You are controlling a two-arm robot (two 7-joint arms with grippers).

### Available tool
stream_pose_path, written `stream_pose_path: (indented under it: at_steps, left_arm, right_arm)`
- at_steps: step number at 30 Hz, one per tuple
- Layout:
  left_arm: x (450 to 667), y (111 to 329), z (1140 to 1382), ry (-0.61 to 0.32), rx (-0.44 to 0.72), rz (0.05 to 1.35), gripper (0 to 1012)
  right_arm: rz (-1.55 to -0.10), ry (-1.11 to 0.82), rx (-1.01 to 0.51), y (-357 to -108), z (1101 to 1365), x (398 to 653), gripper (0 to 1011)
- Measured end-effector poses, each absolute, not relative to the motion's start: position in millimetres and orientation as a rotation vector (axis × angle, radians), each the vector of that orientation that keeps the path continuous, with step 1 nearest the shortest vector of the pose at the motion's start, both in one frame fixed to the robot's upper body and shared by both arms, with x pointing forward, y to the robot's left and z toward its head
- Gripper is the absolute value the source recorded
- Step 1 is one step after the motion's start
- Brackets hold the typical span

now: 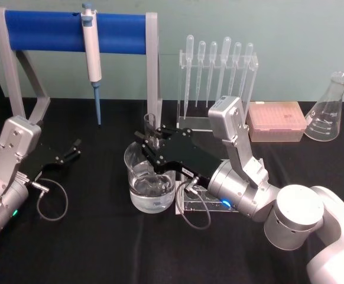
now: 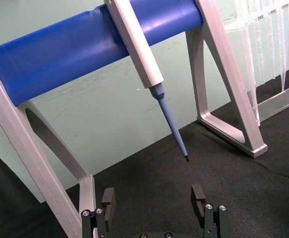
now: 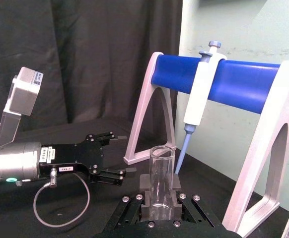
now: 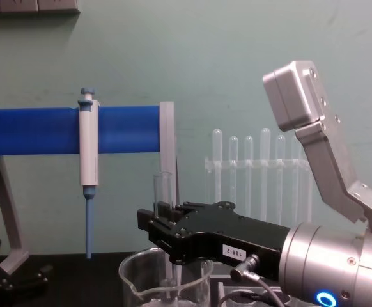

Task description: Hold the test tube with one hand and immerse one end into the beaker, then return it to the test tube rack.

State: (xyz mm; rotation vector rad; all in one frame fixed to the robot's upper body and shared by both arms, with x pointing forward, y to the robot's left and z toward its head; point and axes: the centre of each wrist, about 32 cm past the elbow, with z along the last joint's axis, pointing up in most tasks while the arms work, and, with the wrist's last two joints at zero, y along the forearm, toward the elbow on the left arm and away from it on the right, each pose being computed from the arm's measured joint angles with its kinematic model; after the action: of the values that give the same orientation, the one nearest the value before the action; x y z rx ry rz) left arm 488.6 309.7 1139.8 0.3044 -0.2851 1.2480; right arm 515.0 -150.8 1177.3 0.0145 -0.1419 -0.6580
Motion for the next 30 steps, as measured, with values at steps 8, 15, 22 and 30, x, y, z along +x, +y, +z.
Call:
stream_pose_path:
  at_steps: [8,15,22,30]
  left_arm:
    - [488.6,309.7,1139.8,-0.285,0.304,1.248,1000]
    - [488.6,309.7,1139.8,-0.285,0.304,1.248,1000]
    - [488.6,309.7,1139.8,-0.285,0.304,1.248,1000]
    - [488.6,309.7,1139.8,-0.285,0.304,1.248,1000]
  right_arm:
    - [-0.658,-0.142,0.015,-150.8,1177.3,515.0,226]
    - [-0.658,-0.142,0.014,-150.8,1177.3,515.0,227]
    - [-0.658,-0.142,0.015,-150.8,1177.3,515.0,226]
    - [-0.658,-0.142,0.015,-150.8,1177.3,515.0,227]
